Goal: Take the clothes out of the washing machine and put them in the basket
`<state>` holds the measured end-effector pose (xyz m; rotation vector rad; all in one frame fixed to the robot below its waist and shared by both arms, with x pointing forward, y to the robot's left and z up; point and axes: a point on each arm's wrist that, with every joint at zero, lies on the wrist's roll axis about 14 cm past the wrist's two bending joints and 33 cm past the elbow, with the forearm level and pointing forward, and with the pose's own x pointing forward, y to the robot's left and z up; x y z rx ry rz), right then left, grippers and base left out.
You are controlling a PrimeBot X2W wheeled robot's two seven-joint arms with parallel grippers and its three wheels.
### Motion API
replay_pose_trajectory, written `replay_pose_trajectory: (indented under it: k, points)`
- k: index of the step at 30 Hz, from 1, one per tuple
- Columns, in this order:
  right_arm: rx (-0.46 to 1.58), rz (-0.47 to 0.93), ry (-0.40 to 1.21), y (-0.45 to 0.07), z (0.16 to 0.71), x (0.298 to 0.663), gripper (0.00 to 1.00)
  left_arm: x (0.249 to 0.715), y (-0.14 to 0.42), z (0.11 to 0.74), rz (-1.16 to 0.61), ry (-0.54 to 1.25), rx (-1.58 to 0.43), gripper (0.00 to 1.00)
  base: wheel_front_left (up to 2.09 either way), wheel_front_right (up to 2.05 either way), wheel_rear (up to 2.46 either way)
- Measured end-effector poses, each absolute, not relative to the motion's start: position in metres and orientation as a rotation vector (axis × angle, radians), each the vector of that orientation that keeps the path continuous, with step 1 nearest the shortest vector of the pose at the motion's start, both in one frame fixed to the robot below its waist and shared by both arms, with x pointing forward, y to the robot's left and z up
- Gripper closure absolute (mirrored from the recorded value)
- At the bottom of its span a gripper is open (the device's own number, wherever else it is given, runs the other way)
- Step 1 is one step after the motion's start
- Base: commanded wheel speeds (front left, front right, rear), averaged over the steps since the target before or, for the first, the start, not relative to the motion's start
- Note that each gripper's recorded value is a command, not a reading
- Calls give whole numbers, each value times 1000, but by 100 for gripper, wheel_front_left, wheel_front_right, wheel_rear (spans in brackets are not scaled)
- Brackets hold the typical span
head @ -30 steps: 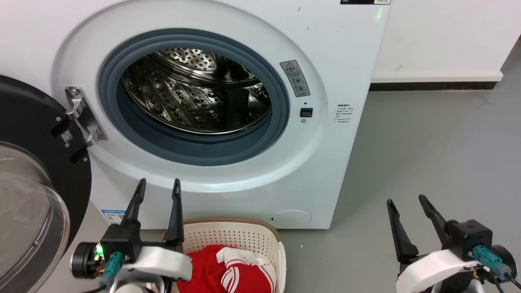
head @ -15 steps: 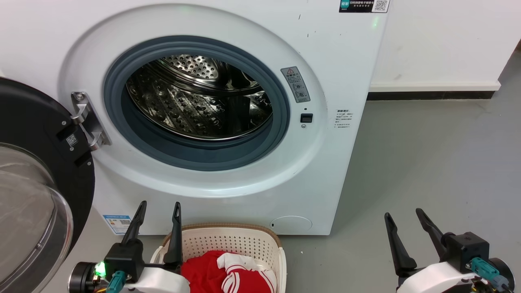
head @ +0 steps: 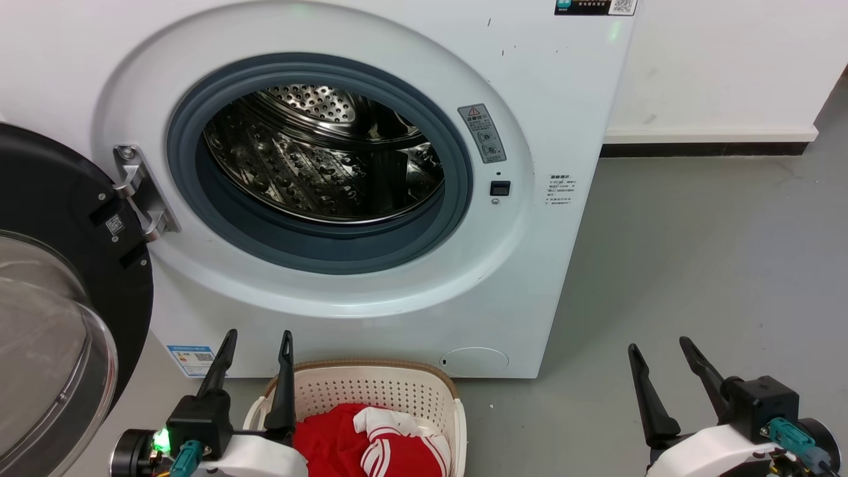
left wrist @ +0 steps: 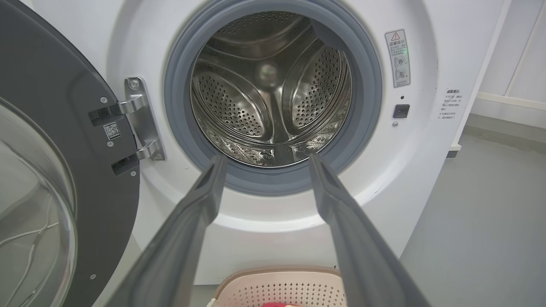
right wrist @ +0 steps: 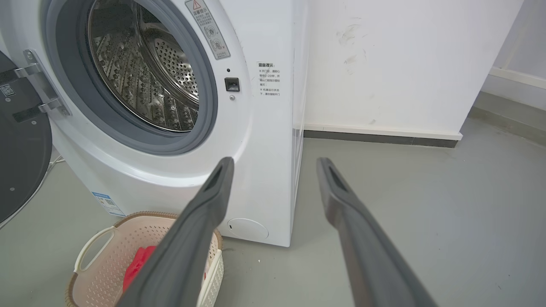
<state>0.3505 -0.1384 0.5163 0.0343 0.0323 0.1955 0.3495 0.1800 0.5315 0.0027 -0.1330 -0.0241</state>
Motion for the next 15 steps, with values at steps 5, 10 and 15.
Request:
replay_pose_trajectory:
  k: [5,10,15]
  points:
    - [34,193,33,-139,516,351,0,349,180,530,-23,-128,4,0,0,0,0]
    - [34,191,34,-140,516,350,0,349,180,528,-22,-123,2,0,0,0,0]
    - [38,189,70,-140,504,347,100,346,180,515,-19,-82,-4,100,0,0,0]
